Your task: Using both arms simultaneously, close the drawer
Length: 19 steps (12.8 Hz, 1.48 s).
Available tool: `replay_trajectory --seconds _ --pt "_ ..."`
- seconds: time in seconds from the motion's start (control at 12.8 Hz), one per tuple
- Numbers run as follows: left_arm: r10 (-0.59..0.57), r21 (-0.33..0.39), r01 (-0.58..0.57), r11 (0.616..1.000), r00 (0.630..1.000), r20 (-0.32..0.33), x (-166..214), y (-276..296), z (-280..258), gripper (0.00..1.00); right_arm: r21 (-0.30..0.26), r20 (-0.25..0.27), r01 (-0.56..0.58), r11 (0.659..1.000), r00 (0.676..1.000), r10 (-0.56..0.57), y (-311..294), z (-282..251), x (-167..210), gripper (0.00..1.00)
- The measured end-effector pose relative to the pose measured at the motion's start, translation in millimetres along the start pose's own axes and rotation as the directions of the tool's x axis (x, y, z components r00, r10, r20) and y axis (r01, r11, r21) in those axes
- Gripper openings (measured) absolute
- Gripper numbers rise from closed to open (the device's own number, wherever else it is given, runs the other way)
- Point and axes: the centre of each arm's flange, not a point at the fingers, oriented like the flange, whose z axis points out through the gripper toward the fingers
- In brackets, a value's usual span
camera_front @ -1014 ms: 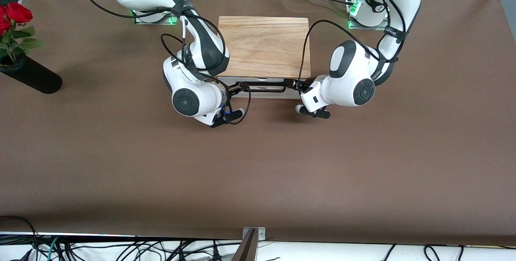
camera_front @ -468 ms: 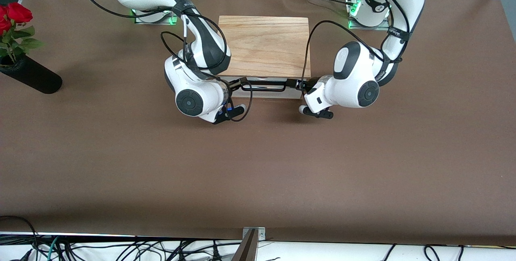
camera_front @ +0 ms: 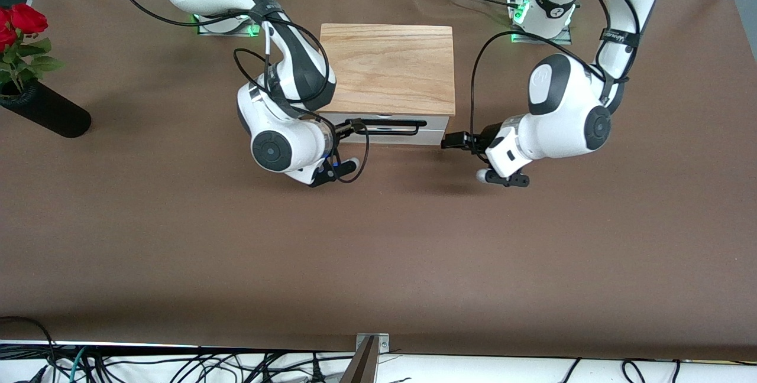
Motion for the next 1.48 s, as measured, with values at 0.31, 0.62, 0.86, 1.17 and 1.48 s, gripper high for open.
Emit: replay_trajectory --seconds 0.31,0.62,0.86,1.17,1.48 --pt "-0.02 -0.019 0.017 1.0 0.983 -0.185 5 -25 -104 1.0 -0.026 -0.166 -0.056 0.998 0.985 0.051 42 -73 17 1.0" --pt "0.069 0.161 -0.036 0.986 0.977 -0.202 -28 -36 -181 1.0 -0.058 -0.255 -0.145 0.988 0.959 0.126 96 -121 18 1.0" --pt "0.131 0.319 -0.064 0.946 0.972 -0.193 -55 -38 -227 1.0 -0.051 -0.325 -0.196 0.979 0.931 0.169 127 -172 2 1.0" --pt "0.19 0.51 -0.081 0.856 0.968 -0.166 -64 -41 -254 1.0 -0.025 -0.322 -0.279 0.96 0.912 0.256 183 -224 -33 1.0" --pt "0.175 0.534 -0.064 0.843 0.971 -0.161 -65 -44 -254 1.0 -0.149 -0.373 -0.343 0.927 0.888 0.268 209 -281 -80 1.0"
